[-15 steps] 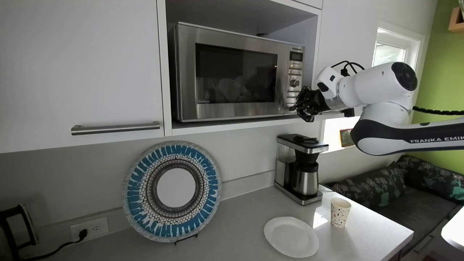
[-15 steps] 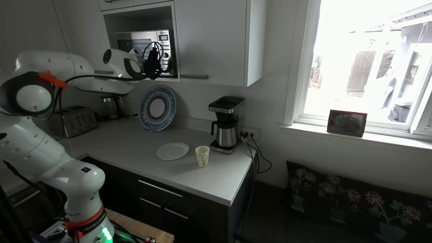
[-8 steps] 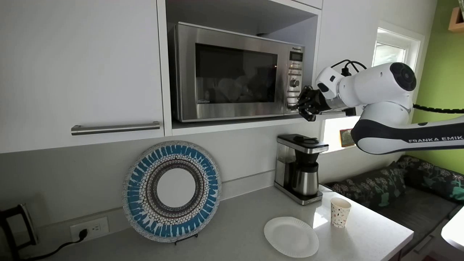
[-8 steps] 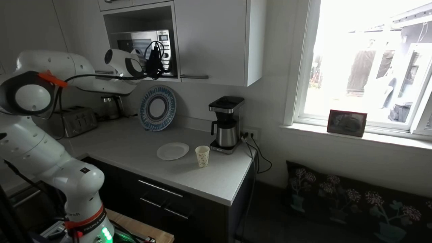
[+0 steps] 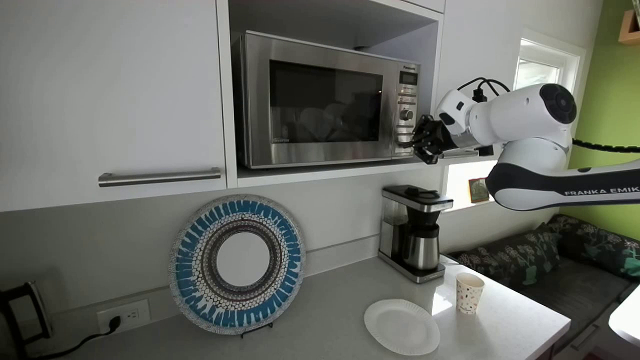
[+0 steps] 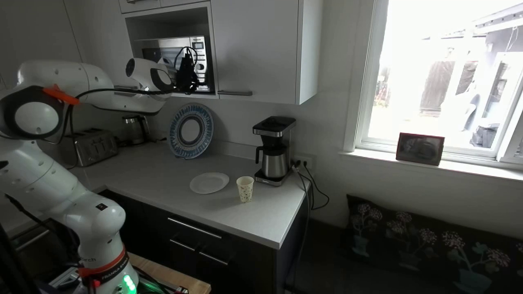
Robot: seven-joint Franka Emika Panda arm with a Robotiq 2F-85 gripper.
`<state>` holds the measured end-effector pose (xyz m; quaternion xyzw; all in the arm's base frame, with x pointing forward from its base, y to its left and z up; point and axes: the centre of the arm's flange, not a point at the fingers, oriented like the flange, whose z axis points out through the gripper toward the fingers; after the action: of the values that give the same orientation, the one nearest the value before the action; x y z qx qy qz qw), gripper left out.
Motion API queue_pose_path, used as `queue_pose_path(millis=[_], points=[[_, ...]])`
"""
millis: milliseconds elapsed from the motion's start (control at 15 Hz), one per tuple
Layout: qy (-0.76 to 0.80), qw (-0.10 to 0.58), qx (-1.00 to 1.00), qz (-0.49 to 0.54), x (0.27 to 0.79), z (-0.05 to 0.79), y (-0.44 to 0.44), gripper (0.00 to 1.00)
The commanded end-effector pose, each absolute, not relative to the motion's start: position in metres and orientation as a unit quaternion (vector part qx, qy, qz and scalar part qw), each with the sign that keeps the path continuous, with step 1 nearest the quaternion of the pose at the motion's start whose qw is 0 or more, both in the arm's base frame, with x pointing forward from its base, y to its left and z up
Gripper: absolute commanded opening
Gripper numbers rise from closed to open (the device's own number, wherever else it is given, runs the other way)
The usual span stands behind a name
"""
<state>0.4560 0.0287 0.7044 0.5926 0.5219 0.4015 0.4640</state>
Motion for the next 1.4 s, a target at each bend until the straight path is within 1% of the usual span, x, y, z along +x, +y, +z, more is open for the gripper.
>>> queue_pose_path(millis=[0,400,800,1333], points=[[0.522,0.464,0.593,0.401,0.456,0.704,0.029,0.01],[0.529,0.456,0.592,0.402,0.469,0.7,0.022,0.0],[0.541,0.463,0.565,0.417,0.475,0.703,0.023,0.0],[0.529,0.452,0.576,0.429,0.501,0.698,0.019,0.0]])
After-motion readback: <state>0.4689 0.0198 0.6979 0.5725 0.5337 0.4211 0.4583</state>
